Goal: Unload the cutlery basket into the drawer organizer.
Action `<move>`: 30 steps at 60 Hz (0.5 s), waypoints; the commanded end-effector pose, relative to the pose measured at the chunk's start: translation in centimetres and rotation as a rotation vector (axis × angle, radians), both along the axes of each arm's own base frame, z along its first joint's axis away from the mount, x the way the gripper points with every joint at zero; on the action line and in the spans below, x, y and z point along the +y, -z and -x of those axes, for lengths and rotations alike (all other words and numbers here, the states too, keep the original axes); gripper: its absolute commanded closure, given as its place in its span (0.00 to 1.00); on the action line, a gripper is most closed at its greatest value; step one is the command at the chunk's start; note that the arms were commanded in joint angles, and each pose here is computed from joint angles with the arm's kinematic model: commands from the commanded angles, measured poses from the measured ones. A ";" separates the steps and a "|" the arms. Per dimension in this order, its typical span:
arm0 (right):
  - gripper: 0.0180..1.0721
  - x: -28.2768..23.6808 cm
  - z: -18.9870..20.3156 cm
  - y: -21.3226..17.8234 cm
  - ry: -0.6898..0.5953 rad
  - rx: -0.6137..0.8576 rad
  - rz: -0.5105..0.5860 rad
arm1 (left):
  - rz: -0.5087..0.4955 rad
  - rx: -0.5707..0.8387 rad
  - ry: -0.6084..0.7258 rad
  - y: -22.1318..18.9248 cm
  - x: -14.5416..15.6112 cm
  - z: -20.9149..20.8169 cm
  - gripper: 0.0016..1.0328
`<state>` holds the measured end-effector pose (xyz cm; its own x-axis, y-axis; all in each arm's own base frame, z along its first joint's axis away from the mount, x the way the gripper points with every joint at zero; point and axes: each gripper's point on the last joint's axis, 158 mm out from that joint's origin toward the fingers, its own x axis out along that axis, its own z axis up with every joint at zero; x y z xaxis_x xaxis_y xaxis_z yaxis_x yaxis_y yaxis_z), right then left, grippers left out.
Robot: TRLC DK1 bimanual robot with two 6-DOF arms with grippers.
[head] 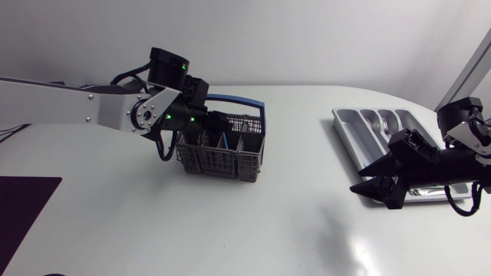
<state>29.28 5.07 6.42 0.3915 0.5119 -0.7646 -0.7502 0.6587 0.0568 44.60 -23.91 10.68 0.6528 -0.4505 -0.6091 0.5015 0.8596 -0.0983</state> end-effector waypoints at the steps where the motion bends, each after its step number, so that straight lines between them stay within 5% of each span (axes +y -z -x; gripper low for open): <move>1: 0.29 0.4 0.8 1.0 -0.016 0.024 -0.004 | 0.003 0.012 -0.022 0.9 0.0 -1.1 0.48; 23: 0.29 0.5 1.0 1.5 -0.019 0.033 -0.005 | 0.014 0.027 -0.048 1.9 -0.1 -2.9 0.51; 30: 0.29 0.4 1.1 1.6 -0.021 0.033 -0.004 | 0.019 0.033 -0.050 2.2 -0.4 -3.2 0.59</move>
